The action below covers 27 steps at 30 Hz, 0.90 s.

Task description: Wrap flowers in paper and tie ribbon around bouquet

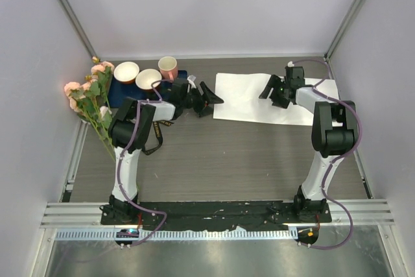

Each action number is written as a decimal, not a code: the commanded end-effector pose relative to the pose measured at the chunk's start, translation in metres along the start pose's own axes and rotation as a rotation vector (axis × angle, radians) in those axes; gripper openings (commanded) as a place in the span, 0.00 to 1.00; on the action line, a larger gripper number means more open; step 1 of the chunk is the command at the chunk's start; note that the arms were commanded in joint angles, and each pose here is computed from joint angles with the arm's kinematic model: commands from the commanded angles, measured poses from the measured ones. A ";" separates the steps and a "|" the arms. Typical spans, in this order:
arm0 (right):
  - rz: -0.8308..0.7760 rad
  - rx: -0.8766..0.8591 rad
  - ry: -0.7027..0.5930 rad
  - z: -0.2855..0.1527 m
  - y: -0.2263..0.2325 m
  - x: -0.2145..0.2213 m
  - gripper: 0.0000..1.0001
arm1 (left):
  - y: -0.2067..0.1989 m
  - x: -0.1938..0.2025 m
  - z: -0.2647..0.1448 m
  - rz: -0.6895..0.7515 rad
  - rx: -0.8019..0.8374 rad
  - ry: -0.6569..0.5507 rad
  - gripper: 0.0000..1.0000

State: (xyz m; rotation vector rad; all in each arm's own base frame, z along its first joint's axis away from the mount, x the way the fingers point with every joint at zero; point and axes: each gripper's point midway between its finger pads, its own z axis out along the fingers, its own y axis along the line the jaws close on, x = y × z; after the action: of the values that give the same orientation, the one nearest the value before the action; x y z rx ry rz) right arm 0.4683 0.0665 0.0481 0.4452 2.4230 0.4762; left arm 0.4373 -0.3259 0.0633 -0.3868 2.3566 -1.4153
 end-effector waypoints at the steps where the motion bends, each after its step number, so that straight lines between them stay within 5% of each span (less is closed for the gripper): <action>1: -0.007 -0.044 -0.038 0.001 0.008 -0.012 0.75 | -0.025 -0.001 0.002 -0.034 0.169 -0.017 0.73; 10: 0.021 -0.023 -0.023 0.006 0.014 -0.001 0.73 | -0.037 0.006 0.019 -0.018 0.262 -0.006 0.51; 14: 0.035 0.145 -0.056 -0.010 0.018 -0.012 0.78 | -0.035 0.008 0.023 0.158 0.190 -0.075 0.14; 17: -0.001 0.243 -0.144 -0.034 0.031 -0.029 0.80 | -0.030 0.022 0.009 0.370 0.073 -0.113 0.04; 21: -0.054 0.222 -0.224 -0.060 0.064 -0.043 0.97 | -0.035 0.027 -0.008 0.633 -0.071 -0.230 0.00; 27: -0.096 0.083 -0.224 -0.067 0.127 -0.043 0.97 | -0.046 0.048 -0.017 0.925 -0.144 -0.298 0.00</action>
State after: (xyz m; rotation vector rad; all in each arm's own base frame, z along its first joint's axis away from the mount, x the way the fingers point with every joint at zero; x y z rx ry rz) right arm 0.4751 0.1291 0.1261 0.4032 2.3397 0.2065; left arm 0.3800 -0.3702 0.1035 0.2458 2.0573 -0.9887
